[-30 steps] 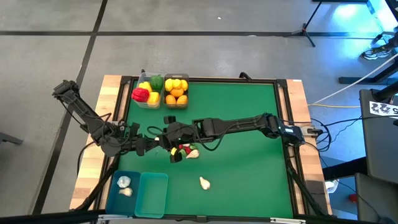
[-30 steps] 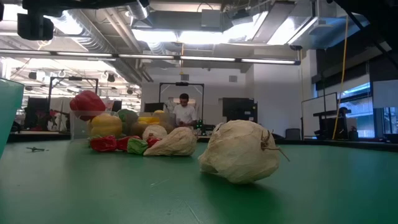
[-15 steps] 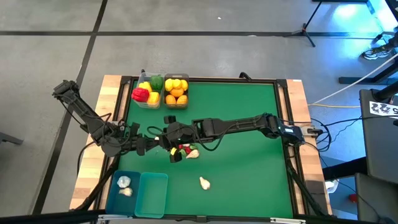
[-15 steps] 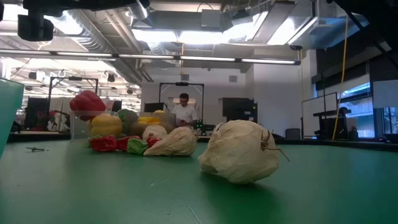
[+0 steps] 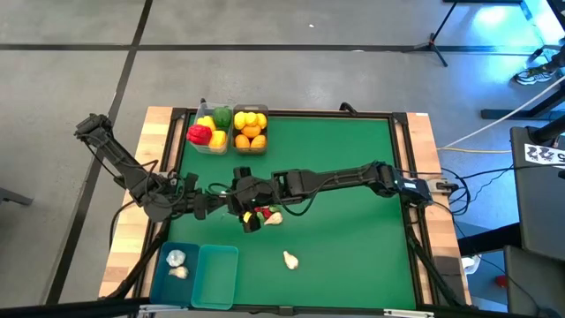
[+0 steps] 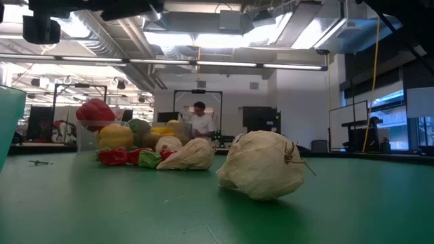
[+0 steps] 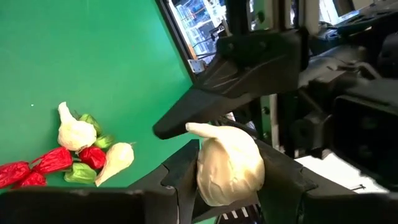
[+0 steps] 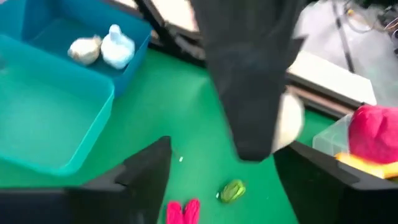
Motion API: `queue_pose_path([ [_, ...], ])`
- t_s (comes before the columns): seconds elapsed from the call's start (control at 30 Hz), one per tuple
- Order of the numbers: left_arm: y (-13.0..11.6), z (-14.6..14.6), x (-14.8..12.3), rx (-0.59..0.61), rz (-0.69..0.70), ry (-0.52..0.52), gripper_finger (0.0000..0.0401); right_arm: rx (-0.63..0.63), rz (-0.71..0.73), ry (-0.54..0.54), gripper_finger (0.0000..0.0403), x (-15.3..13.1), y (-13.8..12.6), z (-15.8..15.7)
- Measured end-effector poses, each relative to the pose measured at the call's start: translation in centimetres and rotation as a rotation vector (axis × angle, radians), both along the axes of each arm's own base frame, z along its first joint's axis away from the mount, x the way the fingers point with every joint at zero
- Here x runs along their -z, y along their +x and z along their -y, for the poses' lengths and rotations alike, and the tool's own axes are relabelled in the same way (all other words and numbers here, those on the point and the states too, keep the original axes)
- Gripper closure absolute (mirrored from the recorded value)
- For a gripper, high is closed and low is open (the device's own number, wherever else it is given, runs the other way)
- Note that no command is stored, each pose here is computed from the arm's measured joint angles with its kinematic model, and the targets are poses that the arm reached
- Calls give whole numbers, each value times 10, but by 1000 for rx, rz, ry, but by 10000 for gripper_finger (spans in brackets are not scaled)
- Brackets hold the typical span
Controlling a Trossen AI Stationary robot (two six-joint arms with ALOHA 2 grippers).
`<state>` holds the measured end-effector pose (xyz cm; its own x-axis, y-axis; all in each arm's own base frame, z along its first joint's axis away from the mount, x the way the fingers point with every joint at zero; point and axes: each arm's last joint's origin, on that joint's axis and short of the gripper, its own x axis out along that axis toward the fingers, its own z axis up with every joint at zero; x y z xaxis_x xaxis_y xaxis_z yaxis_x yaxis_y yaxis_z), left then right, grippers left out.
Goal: Sort produce into baskets
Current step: Put the white garlic into the blue bin
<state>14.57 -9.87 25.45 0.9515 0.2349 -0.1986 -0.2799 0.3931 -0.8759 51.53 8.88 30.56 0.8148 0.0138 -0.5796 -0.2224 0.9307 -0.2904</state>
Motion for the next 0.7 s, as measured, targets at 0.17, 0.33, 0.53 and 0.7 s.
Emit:
queue_pose_path([
  [0.17, -2, 3, 0, 67, -12, -15, 267, 13, -97, -19, 89, 8, -6, 1],
  [0.33, -7, 16, 1, 397, -79, -19, 267, 27, -215, -24, 91, 16, -14, 3],
  [0.53, -23, 40, 12, 788, -222, -44, 267, 29, -274, -32, 102, 19, -18, 4],
  [0.7, -38, 54, 27, 919, -420, -154, 267, 30, -283, -32, 104, 20, -19, 4],
])
